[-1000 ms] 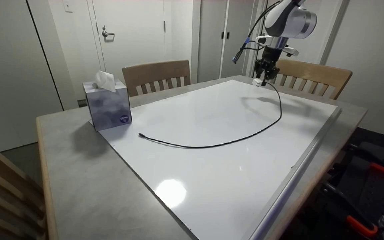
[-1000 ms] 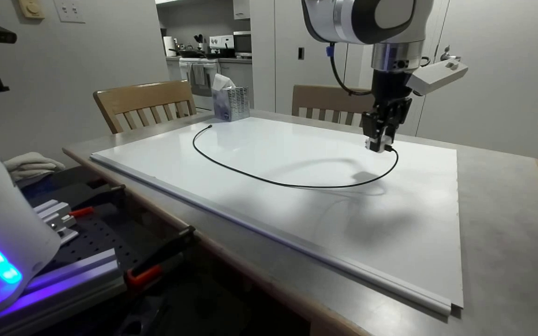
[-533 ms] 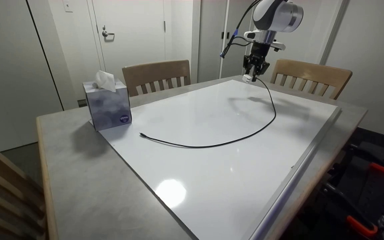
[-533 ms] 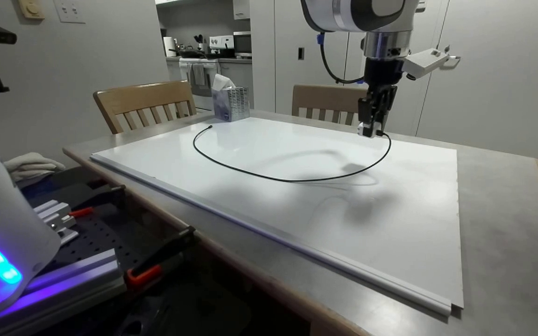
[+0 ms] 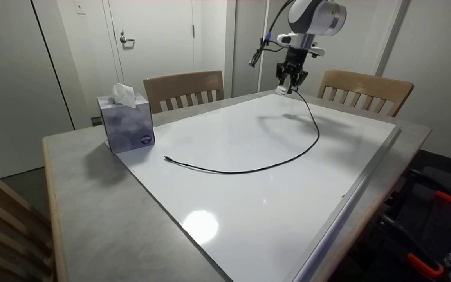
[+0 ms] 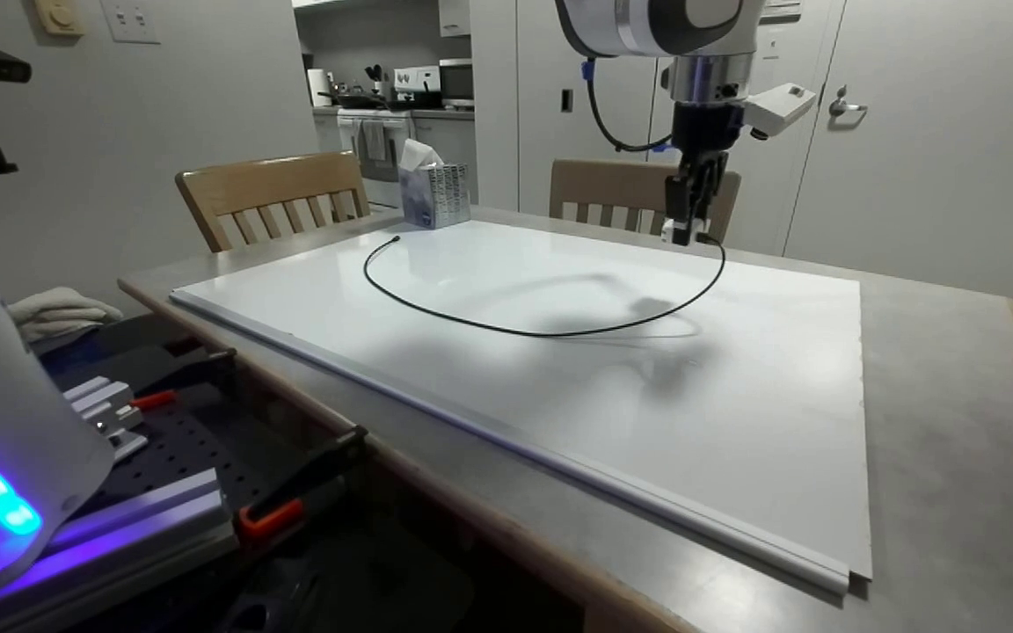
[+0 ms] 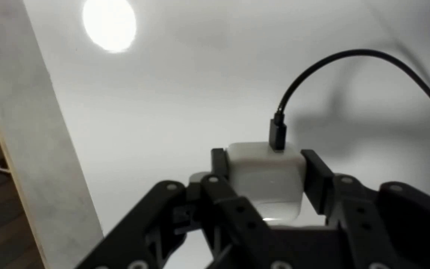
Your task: Put the charger in a circle
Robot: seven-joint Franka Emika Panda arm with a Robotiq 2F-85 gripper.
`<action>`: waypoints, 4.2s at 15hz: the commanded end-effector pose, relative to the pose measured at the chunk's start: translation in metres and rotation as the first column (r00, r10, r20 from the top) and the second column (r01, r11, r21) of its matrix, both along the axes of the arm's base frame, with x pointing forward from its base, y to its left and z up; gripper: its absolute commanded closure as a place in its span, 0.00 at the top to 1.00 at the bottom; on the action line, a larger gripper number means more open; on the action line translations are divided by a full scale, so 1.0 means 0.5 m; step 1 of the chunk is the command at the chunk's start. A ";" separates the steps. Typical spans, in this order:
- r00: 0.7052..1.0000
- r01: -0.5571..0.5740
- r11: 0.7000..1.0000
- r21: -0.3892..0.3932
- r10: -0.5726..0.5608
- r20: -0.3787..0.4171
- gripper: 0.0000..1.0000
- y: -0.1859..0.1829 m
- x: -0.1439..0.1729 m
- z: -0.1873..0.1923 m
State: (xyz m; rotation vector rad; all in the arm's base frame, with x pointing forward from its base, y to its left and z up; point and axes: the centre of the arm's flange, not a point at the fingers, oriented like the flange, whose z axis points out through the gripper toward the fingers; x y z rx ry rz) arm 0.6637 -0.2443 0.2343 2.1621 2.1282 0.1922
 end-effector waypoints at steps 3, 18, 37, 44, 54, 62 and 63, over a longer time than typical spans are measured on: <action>0.954 -0.300 0.954 0.010 0.300 0.011 0.26 0.152 0.113 0.019; 0.748 -0.662 0.747 0.060 0.664 -0.012 0.26 0.371 0.151 -0.011; 0.435 -0.898 0.439 0.014 0.894 -0.103 0.26 0.550 0.101 -0.056; 0.370 -0.923 0.380 0.053 0.919 -0.139 0.26 0.583 0.091 -0.059; 0.099 -0.972 0.147 0.186 0.965 -0.242 0.26 0.738 -0.008 -0.091; 0.297 -0.942 0.325 0.082 0.923 -0.245 0.26 0.738 -0.054 -0.124; 0.304 -0.939 0.333 0.089 0.922 -0.241 0.26 0.741 -0.058 -0.122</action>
